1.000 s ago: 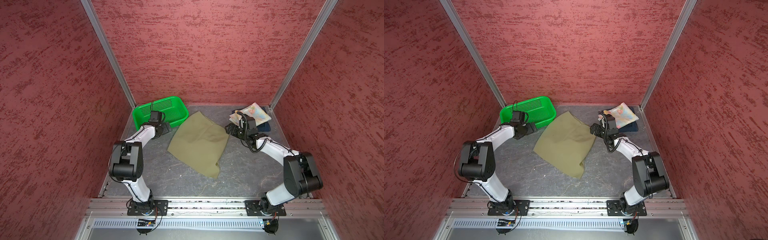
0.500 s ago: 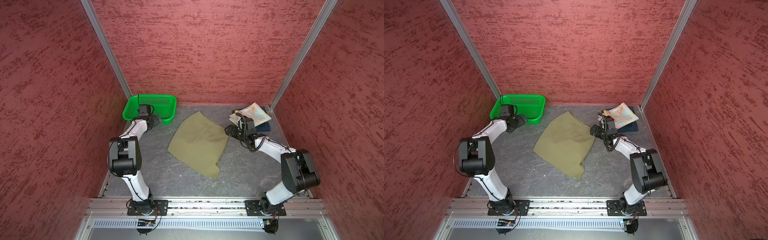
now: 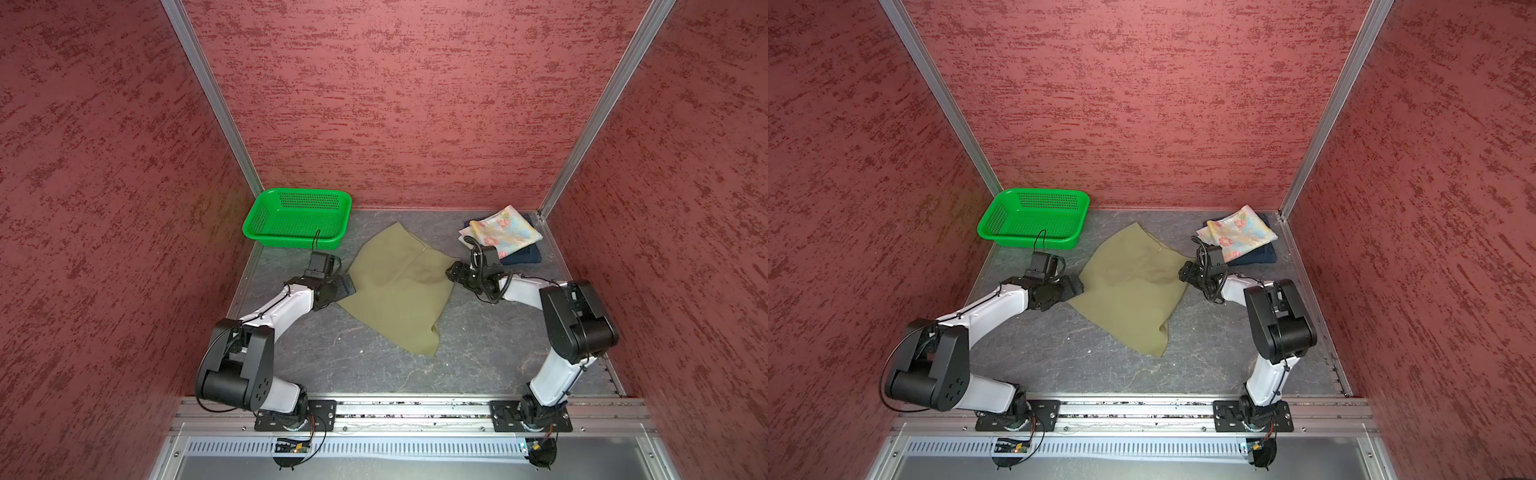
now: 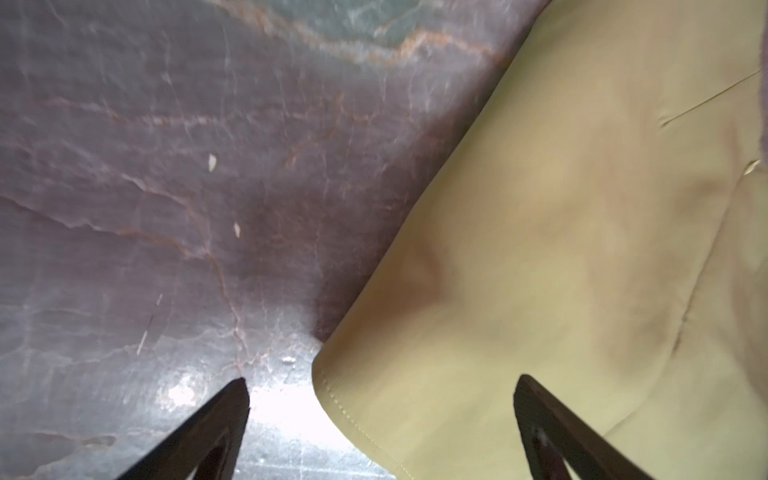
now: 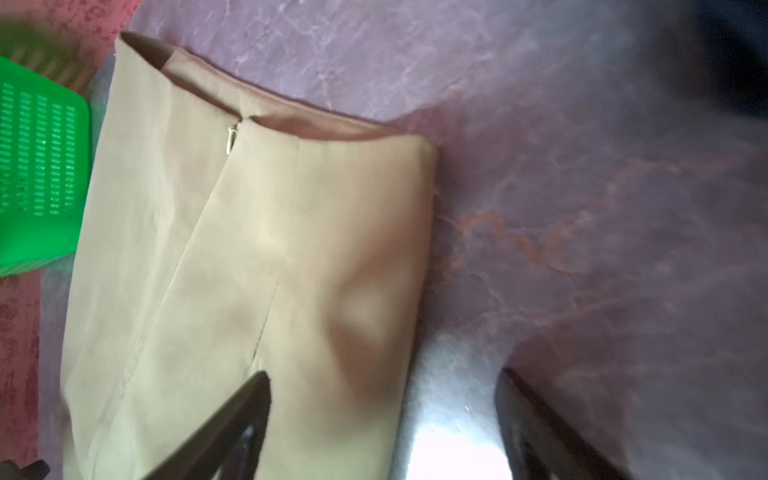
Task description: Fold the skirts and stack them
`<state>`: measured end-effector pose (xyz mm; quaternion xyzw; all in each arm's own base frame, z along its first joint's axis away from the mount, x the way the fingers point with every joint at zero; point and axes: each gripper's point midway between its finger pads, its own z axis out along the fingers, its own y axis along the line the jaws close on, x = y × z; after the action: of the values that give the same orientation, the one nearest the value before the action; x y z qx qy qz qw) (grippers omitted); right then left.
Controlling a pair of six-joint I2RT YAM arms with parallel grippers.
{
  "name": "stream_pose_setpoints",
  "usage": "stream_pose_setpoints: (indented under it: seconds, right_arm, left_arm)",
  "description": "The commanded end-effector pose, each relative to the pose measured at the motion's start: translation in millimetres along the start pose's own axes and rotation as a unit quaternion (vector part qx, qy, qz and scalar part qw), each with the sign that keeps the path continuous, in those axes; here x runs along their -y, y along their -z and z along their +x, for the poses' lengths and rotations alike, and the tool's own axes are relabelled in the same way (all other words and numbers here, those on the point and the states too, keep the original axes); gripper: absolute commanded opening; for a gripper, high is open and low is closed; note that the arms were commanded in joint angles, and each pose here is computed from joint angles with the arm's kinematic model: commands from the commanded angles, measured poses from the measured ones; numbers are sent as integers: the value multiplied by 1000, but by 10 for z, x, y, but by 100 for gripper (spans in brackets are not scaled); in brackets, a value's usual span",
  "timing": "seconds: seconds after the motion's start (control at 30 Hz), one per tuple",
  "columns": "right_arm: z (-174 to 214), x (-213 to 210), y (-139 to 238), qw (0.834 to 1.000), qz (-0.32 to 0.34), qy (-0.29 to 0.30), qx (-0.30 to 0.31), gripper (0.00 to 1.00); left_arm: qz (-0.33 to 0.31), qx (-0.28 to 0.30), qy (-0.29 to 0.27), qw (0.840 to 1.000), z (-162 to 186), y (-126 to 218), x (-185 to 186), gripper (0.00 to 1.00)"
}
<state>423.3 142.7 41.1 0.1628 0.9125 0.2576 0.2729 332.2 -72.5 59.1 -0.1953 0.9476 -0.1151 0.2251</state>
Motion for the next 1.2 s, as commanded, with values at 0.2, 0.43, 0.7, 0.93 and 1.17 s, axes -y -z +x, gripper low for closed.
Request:
stream_pose_setpoints:
  seconds: [0.2, 0.43, 0.7, 0.93, 1.17]
  right_arm:
    - [-250, -187, 86, 998, -7, -7, 54, 0]
    - [-218, -258, 658, 994, 54, 3, 98, 0]
    - [310, -413, 890, 994, 59, -2, 87, 30]
    - [296, -214, 1116, 988, 117, 16, 96, 91]
    - [550, 35, 1084, 989, 124, -21, 72, 91]
  left_arm:
    - [22, -30, -12, 999, 147, -324, 160, 70]
    - [28, 2, -26, 999, -352, -398, 400, 0]
    - [22, 53, -50, 997, -1172, -358, 794, 4]
    - [27, 46, -59, 997, -1056, -252, 836, 92]
    - [20, 23, -87, 996, -461, -96, 683, 97]
